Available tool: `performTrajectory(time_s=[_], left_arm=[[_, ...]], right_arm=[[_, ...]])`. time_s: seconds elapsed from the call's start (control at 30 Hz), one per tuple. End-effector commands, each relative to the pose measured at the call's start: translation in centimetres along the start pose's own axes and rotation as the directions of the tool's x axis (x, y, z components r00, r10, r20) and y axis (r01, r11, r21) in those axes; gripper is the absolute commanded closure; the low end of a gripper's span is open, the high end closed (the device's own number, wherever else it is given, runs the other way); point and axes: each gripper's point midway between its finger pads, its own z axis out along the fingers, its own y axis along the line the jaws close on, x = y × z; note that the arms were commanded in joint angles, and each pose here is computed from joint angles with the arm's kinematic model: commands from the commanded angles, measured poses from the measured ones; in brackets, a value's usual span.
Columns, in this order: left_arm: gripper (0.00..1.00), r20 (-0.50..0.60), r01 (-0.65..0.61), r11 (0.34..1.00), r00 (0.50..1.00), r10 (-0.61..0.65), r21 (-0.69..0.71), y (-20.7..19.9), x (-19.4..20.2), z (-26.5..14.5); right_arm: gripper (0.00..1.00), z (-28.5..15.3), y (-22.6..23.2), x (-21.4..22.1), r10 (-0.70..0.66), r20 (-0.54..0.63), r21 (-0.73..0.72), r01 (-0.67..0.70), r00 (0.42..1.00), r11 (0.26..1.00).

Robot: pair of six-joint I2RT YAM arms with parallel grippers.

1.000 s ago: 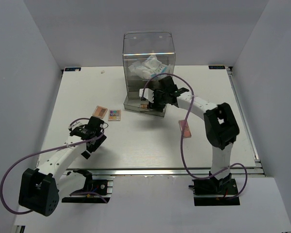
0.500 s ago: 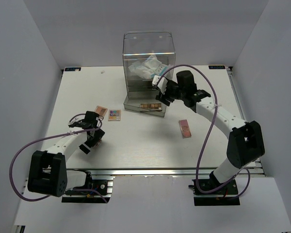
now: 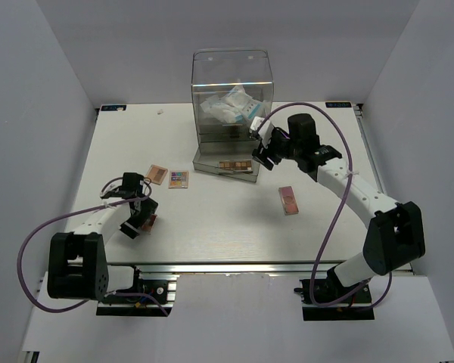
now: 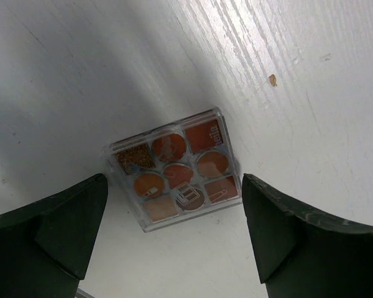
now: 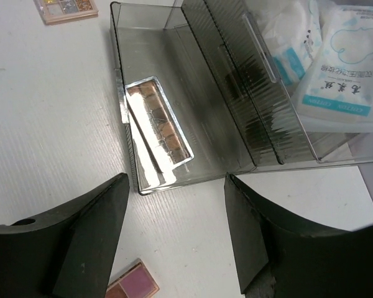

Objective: Organize the makeup

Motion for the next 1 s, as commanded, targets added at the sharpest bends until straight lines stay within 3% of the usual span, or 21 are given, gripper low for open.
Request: performTrajectory(time_s=[0.0, 0.4, 0.63, 0.73, 0.77, 0.87, 0.97], left_arm=[[0.02, -0.050, 0.001, 1.000, 0.999, -0.002, -0.026, 1.0, 1.1, 1.6], [0.03, -0.074, 0.014, 1.000, 0.997, -0.016, -0.022, 0.4, 1.2, 3.1], [0.13, -0.097, 0.022, 1.000, 0.995, -0.023, -0.014, -0.3, 1.5, 3.7], [0.34, -0.101, 0.023, 1.000, 0.995, -0.023, 0.001, -0.7, 1.5, 3.7], [0.44, -0.111, 0.023, 1.000, 0.994, -0.022, 0.010, -0.9, 1.6, 3.7], [0.60, -0.126, 0.015, 0.999, 0.992, -0.009, 0.047, -1.7, 1.7, 3.5], [0.82, -0.177, 0.017, 0.978, 0.984, 0.021, 0.209, -4.9, 2.1, 2.1]], right_arm=[[0.32, -1.3, -0.1, -1.1, 0.025, 0.040, 0.015, -0.026, 0.999, 1.000], [0.32, -2.1, -0.3, -0.1, 0.058, 0.031, 0.021, -0.059, 0.998, 0.998], [0.31, -2.6, -0.7, 0.1, 0.076, 0.030, 0.026, -0.077, 0.997, 0.997], [0.31, -3.0, -0.9, 0.2, 0.089, 0.029, 0.027, -0.090, 0.996, 0.996], [0.31, -3.1, -1.1, 0.2, 0.091, 0.029, 0.030, -0.092, 0.995, 0.995], [0.31, -3.6, -1.6, 0.2, 0.100, 0.029, 0.038, -0.101, 0.995, 0.994], [0.31, -4.4, -2.8, 0.9, 0.166, 0.014, 0.104, -0.166, 0.986, 0.981]])
